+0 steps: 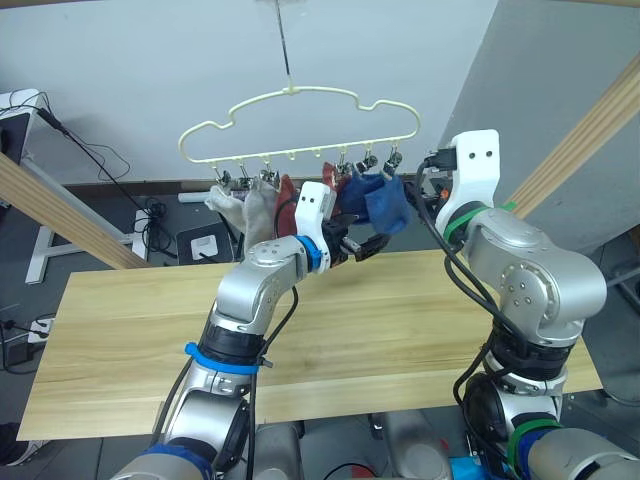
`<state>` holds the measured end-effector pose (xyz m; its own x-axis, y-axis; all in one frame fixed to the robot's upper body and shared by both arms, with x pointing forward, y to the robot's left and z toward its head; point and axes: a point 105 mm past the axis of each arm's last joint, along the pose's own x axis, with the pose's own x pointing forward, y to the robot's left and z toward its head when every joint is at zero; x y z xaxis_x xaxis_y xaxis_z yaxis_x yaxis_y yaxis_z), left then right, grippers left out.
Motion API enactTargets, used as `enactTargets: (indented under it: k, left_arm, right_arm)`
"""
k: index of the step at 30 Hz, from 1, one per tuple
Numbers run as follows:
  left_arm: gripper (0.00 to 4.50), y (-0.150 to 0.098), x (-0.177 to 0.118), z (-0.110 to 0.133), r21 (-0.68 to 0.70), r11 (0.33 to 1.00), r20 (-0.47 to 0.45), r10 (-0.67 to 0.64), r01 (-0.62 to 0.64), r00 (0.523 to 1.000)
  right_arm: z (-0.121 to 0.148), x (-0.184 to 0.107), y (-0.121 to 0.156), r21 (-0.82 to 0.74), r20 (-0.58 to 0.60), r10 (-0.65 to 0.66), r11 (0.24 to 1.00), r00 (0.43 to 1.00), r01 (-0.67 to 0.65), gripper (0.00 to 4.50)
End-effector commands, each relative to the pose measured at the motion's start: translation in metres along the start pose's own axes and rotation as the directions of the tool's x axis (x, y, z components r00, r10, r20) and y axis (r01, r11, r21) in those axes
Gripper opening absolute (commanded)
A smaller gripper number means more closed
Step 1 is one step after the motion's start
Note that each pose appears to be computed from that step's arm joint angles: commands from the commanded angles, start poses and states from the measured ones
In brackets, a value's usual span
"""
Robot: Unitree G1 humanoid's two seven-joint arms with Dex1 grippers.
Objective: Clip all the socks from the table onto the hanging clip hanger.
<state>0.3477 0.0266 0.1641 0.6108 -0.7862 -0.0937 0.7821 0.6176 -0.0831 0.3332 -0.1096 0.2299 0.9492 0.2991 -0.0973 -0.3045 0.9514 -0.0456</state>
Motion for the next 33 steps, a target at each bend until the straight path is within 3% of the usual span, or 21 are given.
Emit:
enactTargets:
  k: [1, 7, 12, 15, 19, 25, 33]
  left_arm:
    - [4.46, -0.002, -0.033, -0.004, 0.003, 0.999, 0.079, 0.037, -0.037, 0.996]
    - [4.46, 0.022, -0.094, -0.061, -0.040, 0.964, -0.002, 0.263, -0.263, 0.965]
    - [4.46, 0.035, -0.139, -0.082, 0.001, 0.902, -0.012, 0.432, -0.432, 0.902]
    - [4.46, 0.044, -0.165, -0.086, 0.022, 0.834, 0.026, 0.551, -0.551, 0.834]
    - [4.46, 0.045, -0.217, -0.091, 0.065, 0.711, 0.072, 0.696, -0.700, 0.714]
    - [4.46, 0.052, -0.232, -0.091, 0.100, 0.643, 0.090, 0.754, -0.759, 0.651]
    - [4.46, 0.037, -0.245, -0.106, 0.081, 0.650, 0.049, 0.754, -0.755, 0.655]
  right_arm:
    - [-0.021, -0.031, 0.008, -0.101, 0.009, 0.127, 0.987, 0.992, -0.126, 2.36]
    - [-0.068, -0.051, 0.005, -0.124, -0.040, 0.159, 0.979, 0.987, -0.162, 2.36]
    - [-0.091, -0.058, 0.000, -0.151, -0.006, 0.132, 0.980, 0.991, -0.131, 2.36]
    - [-0.101, -0.064, -0.006, -0.180, 0.024, 0.112, 0.978, 0.993, -0.106, 2.36]
    - [-0.145, -0.081, -0.013, -0.199, -0.039, 0.100, 0.974, 0.994, -0.105, 2.36]
    - [-0.171, -0.088, -0.015, -0.171, -0.080, 0.101, 0.979, 0.992, -0.113, 2.36]
    - [-0.179, -0.092, -0.012, -0.164, -0.103, 0.118, 0.977, 0.988, -0.134, 2.36]
